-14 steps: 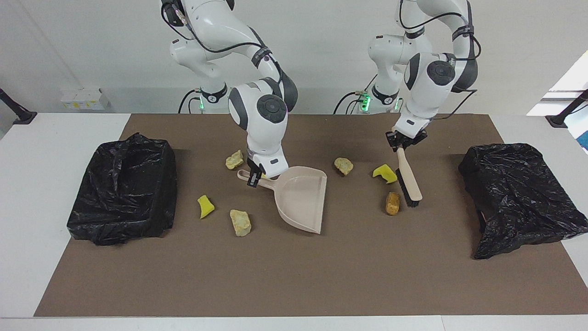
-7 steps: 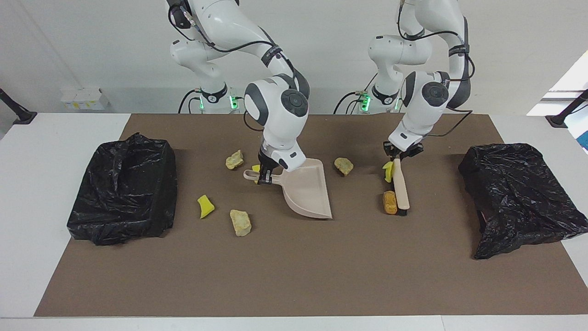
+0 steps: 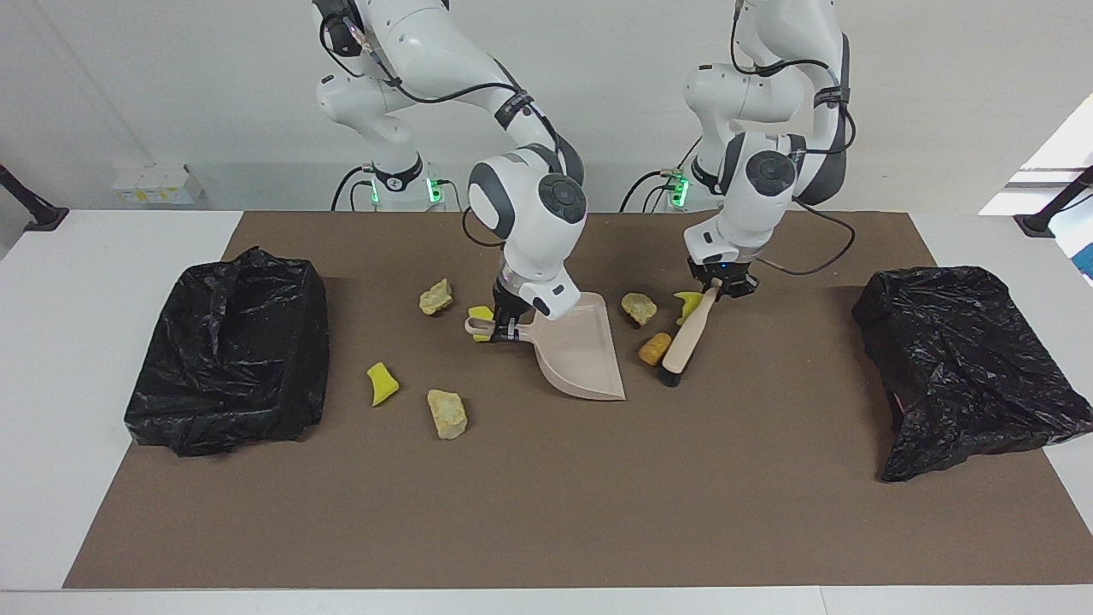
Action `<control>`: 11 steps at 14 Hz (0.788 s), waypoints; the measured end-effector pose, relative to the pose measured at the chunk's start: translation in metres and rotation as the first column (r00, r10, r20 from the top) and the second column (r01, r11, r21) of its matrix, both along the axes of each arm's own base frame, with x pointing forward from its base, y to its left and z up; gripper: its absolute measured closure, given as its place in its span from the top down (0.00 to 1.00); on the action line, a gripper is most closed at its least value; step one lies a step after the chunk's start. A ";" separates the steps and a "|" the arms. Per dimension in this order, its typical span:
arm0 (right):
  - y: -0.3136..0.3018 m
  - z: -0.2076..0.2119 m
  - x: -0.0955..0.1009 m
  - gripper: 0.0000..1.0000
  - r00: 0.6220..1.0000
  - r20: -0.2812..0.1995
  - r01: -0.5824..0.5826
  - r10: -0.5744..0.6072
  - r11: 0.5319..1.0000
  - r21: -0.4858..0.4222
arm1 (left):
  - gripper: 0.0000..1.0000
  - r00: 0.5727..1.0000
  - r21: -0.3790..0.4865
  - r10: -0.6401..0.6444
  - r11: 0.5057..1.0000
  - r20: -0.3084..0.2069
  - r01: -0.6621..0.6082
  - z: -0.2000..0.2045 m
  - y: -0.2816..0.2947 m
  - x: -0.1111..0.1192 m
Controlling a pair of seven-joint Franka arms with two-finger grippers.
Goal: Sweep and dump trash in bin
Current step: 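Sweep the debris into the dustpan with the brush in the left gripper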
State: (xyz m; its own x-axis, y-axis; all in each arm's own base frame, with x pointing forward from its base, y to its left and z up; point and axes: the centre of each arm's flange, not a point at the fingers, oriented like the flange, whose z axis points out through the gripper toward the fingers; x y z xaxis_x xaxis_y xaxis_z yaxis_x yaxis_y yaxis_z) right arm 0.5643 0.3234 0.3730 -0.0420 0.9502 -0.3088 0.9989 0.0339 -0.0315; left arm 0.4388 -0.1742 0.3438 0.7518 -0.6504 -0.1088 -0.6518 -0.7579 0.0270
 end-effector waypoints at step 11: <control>0.003 0.000 -0.002 0.32 1.000 0.000 -0.005 0.005 1.000 0.000 | 0.26 0.832 0.044 0.552 0.831 0.048 -0.554 0.057 -0.020 0.023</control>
State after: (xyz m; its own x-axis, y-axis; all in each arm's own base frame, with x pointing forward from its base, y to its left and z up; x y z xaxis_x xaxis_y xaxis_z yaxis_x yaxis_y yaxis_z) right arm 0.5625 0.3265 0.3730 -0.0472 0.9500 -0.3087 0.9987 0.0394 -0.0314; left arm 0.4616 -0.1940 0.4005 0.9877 -0.1186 -0.1014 -0.1229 -0.9917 -0.0374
